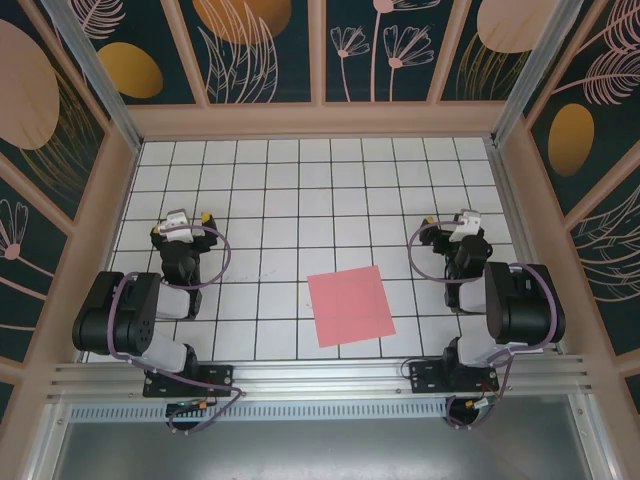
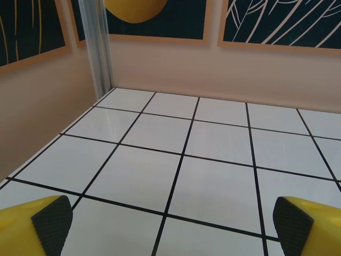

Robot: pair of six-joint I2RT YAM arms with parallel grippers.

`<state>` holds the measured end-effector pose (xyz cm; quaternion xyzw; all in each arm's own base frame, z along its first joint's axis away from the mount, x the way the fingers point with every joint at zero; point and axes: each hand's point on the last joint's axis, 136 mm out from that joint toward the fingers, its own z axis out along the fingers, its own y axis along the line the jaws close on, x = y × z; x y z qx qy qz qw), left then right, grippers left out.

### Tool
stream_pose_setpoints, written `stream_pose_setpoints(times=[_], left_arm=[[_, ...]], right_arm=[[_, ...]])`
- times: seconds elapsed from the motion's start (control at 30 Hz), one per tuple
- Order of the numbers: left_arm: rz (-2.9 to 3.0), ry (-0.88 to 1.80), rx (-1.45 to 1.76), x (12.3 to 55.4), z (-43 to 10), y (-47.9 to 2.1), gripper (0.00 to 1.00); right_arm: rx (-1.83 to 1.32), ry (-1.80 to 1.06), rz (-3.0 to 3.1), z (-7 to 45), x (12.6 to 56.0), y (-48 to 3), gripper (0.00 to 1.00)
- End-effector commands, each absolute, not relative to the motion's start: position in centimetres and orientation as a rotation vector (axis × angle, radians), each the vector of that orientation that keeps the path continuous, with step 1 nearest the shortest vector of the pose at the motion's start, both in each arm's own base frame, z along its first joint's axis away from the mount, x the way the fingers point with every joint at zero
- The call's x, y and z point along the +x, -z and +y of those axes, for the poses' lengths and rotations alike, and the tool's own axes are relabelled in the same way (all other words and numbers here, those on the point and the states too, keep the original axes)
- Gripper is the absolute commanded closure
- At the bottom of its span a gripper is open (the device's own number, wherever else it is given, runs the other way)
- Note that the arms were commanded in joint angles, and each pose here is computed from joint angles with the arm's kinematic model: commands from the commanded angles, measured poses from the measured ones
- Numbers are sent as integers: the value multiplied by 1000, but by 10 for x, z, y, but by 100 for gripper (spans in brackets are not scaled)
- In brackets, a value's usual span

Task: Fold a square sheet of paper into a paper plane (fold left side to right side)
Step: Pick up the square sheet of paper from the bottom-center of the table.

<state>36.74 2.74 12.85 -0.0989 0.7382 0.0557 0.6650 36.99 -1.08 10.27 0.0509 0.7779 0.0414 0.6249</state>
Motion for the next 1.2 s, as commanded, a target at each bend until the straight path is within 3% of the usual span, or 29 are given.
stream_pose_setpoints(times=[0.0,0.63,0.83,1.03,1.17], left_arm=[[1621,-112,-206,369,24,-140,1],[1616,-103,-186,368,22,-141,2],[1615,-81,-142,365,14,-166,1],[1570,265,-126,358,-29,-211,2],[1639,462,21,349,-92,-226,2]], right_arm=[[80,-106,1720,-6,377,-120,1],[82,-111,1720,-7,377,-120,1],[163,-70,1737,-19,383,-130,1],[296,-179,1826,-16,383,-169,1],[401,-316,1958,4,364,-171,1]])
